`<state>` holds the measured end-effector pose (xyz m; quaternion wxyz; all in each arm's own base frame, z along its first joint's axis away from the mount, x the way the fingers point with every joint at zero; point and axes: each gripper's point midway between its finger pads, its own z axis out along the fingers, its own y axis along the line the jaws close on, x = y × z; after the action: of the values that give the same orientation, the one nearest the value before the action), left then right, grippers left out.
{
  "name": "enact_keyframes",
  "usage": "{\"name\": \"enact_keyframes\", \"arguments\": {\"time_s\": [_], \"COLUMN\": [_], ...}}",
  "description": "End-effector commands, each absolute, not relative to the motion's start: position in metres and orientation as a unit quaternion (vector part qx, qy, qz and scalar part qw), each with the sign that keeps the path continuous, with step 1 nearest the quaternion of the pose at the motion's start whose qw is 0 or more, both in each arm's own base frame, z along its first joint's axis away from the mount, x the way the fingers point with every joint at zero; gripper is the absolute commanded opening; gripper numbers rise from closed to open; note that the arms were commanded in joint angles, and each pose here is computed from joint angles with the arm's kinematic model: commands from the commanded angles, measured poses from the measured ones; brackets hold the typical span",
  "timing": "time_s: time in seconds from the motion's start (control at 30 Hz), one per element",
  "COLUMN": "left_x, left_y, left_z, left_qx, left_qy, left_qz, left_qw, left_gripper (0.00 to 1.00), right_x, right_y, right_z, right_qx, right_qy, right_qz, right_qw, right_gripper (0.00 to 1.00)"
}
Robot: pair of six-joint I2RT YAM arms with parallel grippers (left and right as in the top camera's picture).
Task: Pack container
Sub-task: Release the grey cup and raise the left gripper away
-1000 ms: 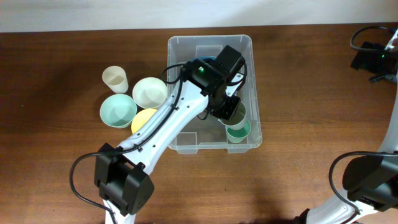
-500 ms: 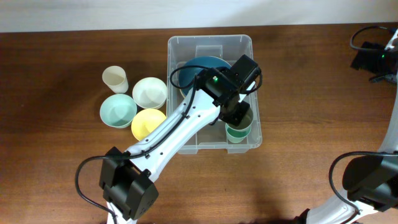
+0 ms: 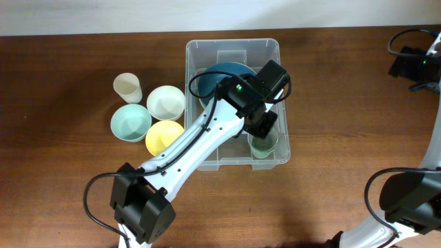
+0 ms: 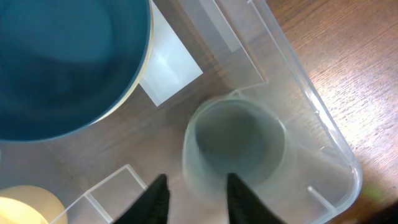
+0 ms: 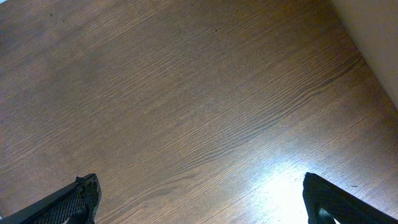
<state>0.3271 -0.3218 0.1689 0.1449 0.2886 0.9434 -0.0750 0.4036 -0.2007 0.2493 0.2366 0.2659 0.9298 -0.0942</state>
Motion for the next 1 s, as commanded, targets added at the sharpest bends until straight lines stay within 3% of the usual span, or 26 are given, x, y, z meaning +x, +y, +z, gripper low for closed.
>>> {"name": "enact_keyframes", "arguments": {"time_s": [0.0,0.13,0.3,0.53,0.57,0.63,0.67,0.8,0.97], "left_x": [0.330,0.339,0.384,0.461,0.467,0.476,0.477,0.481,0.488], "left_y": [-0.322,-0.315,-0.268,-0.132,-0.114,-0.070,-0.054,0.014,0.062], "left_z": [0.167,0.170,0.195,0.249,0.250,0.250,0.249,0.244,0.212], "left_qx": [0.286,0.277,0.215,0.014,-0.007,-0.057,-0.076,-0.149,-0.210], "left_qy": [0.944,0.945,0.953,0.964,0.963,0.962,0.961,0.956,0.952], "left_qz": [-0.073,-0.060,0.004,0.012,0.016,0.026,0.029,0.010,-0.044], "left_qw": [0.148,0.160,0.212,0.266,0.268,0.267,0.265,0.251,0.217], "left_gripper": [0.40,0.40,0.40,0.44,0.49,0.76,0.85,0.84,0.75], "right_x": [0.402,0.402,0.402,0.402,0.402,0.402,0.402,0.402,0.402], "right_y": [-0.202,-0.202,-0.202,-0.202,-0.202,-0.202,-0.202,-0.202,-0.202], "right_z": [0.261,0.261,0.261,0.261,0.261,0.261,0.261,0.261,0.261], "right_qx": [0.272,0.272,0.272,0.272,0.272,0.272,0.272,0.272,0.272], "right_qy": [0.924,0.924,0.924,0.924,0.924,0.924,0.924,0.924,0.924], "right_qz": [-0.096,-0.096,-0.096,-0.096,-0.096,-0.096,-0.096,-0.096,-0.096], "right_qw": [0.251,0.251,0.251,0.251,0.251,0.251,0.251,0.251,0.251], "right_gripper": [0.99,0.99,0.99,0.99,0.99,0.99,0.99,0.99,0.99]}}
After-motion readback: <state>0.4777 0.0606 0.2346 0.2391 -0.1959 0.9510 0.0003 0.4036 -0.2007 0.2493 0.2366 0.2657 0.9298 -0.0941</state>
